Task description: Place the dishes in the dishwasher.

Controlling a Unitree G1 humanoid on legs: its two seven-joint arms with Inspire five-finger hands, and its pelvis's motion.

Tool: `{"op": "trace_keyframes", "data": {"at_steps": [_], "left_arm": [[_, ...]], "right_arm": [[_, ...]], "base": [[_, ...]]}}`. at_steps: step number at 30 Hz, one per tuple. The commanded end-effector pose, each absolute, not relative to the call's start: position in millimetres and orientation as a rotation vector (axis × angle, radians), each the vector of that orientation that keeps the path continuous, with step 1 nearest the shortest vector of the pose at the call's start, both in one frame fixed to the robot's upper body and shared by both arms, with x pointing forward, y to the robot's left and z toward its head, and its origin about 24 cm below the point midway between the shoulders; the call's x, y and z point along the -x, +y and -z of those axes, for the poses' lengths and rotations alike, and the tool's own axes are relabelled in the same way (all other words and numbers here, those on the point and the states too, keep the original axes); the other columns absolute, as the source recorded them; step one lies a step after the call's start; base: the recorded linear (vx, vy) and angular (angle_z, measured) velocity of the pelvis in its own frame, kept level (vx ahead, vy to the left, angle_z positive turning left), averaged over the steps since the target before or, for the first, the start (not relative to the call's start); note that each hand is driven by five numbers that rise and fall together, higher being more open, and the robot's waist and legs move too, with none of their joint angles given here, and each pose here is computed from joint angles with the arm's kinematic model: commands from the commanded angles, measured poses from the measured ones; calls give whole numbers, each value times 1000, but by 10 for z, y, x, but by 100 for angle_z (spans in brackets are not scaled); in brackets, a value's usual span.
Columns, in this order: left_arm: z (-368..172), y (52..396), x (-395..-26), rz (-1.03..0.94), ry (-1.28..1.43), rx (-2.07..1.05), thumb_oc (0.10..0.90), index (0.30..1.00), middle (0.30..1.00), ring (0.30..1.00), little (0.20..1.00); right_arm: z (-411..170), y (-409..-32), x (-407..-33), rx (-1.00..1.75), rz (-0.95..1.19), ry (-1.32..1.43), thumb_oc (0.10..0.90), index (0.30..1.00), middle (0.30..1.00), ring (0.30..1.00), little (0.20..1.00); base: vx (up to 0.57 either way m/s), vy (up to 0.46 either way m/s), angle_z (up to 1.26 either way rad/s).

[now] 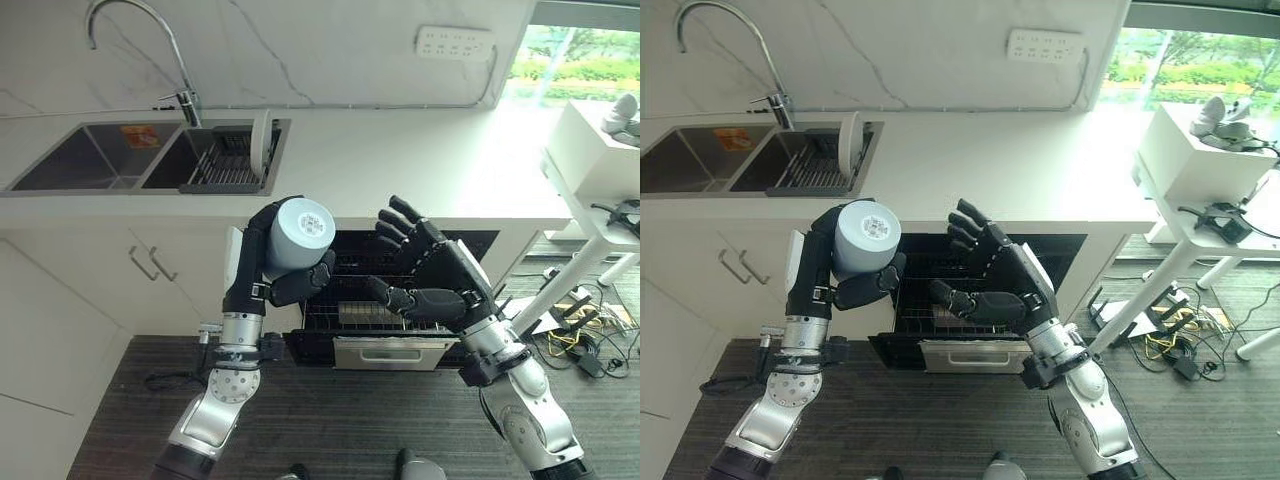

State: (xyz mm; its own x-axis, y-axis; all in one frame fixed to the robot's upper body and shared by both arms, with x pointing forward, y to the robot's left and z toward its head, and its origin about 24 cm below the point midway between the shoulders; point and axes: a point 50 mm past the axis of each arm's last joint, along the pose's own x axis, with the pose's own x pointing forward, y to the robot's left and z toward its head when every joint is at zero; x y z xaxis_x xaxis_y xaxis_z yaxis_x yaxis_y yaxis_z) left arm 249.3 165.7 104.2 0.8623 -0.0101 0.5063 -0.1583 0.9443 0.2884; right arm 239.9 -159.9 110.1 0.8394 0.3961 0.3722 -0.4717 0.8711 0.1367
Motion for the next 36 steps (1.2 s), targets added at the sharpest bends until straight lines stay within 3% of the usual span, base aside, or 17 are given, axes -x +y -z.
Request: {"op": "trace_keyframes", "data": {"at_steps": [1,12,36], "left_arm": [[-1548,1587,-2469,-152,-790,-192,400,300,300,300,300],[-1439,1514,-2428,-271,-776,-176,400,300,300,300,300],[-1436,1162,-2397,-183,-909,-274,400,300,300,300,300]], "right_arm": [[-1793,-1486,-2328,-242,-501,-725,800,900,900,900,900],[-1849,-1222,-2345,-199,-515,-753,800,900,900,900,900],[-1750,-799,-2506,-316,-635,-551,800,900,900,900,900]], "base": [[6,-8,10],[6,-15,13],[2,-3,1]]}}
